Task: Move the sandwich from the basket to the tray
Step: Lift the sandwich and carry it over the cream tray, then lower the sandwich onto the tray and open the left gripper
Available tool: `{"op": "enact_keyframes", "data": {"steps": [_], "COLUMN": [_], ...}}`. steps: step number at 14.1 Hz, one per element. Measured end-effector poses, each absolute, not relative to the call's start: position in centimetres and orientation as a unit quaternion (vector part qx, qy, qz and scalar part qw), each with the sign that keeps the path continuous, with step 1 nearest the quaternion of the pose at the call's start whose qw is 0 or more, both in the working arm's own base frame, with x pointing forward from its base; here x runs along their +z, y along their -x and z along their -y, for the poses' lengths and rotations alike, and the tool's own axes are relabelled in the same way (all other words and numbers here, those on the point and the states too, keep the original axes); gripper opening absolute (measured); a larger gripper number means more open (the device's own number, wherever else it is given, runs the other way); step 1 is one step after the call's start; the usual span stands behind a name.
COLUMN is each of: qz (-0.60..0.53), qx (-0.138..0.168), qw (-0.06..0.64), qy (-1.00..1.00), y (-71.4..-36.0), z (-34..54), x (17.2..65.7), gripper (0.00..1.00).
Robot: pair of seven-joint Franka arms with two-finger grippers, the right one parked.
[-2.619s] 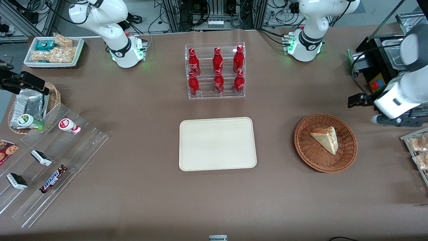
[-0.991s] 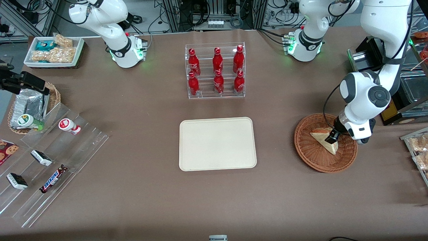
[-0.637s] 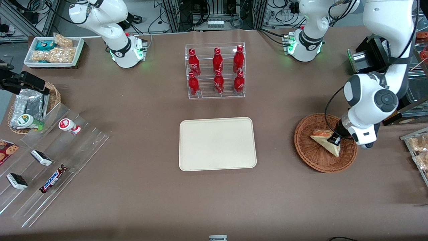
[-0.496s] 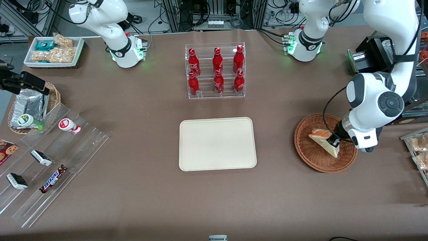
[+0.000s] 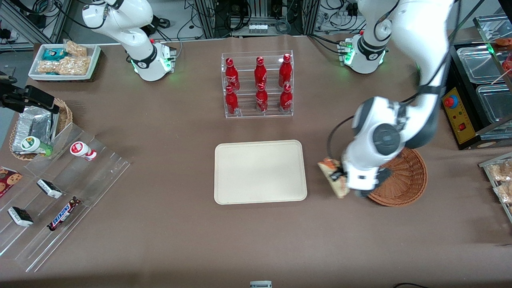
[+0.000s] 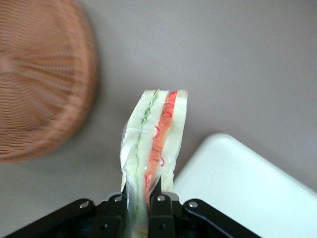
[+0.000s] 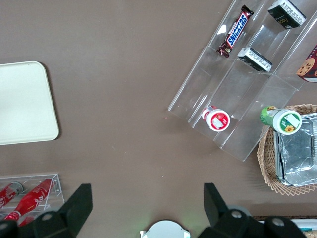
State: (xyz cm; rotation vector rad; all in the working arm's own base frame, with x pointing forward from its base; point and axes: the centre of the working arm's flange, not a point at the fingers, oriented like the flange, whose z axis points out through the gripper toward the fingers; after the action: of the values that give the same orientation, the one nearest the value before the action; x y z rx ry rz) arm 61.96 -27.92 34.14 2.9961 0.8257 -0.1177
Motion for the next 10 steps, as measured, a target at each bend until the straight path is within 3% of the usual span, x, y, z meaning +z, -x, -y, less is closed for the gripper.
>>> {"op": "enact_keyframes", "data": {"steps": [4, 10], "qz": [-0.153, -0.083], "qx": [-0.037, -0.014], "qw": [0.032, 0.054], "qy": [-0.987, -0.995], "y": [-60.0, -56.4], "z": [37.4, 47.1], "x": [32.7, 29.5], "gripper": [0.15, 0.15]}}
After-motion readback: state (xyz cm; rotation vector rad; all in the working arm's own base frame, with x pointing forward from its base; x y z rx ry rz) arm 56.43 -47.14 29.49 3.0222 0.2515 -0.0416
